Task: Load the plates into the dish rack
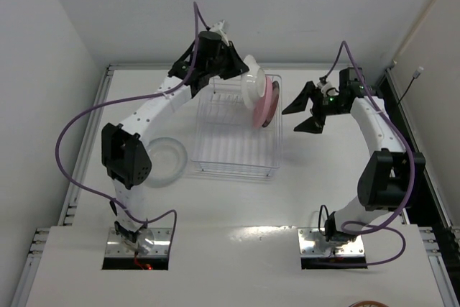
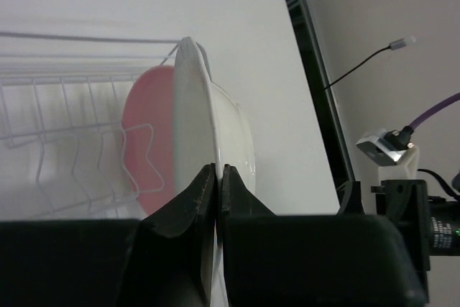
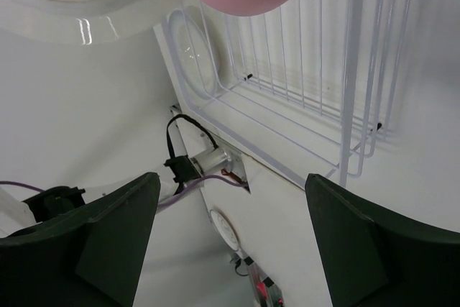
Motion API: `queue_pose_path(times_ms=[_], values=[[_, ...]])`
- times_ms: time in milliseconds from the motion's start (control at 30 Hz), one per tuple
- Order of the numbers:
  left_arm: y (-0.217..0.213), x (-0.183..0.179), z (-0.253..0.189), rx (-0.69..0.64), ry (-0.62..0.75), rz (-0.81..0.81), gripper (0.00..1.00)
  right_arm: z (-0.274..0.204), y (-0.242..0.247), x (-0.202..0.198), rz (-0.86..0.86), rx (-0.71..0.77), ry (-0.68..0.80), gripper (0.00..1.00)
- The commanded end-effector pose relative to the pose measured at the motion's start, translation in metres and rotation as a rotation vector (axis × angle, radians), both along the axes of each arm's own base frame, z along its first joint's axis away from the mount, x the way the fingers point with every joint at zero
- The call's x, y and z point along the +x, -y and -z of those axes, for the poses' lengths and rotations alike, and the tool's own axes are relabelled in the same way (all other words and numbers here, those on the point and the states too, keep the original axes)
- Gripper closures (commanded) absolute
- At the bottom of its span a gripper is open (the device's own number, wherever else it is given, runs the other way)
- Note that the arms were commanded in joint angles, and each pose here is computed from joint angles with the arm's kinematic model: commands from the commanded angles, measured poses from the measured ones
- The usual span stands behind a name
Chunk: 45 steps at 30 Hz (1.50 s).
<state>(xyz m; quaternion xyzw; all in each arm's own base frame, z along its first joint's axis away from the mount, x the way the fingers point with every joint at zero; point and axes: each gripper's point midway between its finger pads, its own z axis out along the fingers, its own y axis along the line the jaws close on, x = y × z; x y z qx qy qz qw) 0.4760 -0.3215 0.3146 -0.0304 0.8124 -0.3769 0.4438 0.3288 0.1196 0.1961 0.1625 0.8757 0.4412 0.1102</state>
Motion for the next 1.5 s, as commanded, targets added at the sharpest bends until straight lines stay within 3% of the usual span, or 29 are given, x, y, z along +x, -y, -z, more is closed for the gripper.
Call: queue_pose_path(times_ms=[0, 300, 767, 1000, 1467], values=[[-0.001, 0.004, -0.034, -0.007, 0.083, -0.056, 1.0, -0.009, 0.0, -0.004, 0.002, 0.005, 0.027, 0.19], [-0.001, 0.013, -0.002, 0.05, 0.027, -0.102, 1.0, -0.006, 0.003, -0.004, 0.006, 0.003, 0.025, 0.19], [0.012, 0.015, 0.007, 0.083, 0.016, -0.1, 1.0, -0.005, 0.002, -0.006, 0.002, 0.012, 0.016, 0.19], [0.018, 0.009, 0.046, 0.245, -0.016, -0.13, 1.0, -0.005, 0.002, -0.006, 0.002, 0.012, 0.016, 0.19], [0.006, 0.008, 0.079, 0.542, 0.014, -0.262, 1.0, -0.004, 0.0, -0.013, -0.011, 0.027, 0.006, 0.19]])
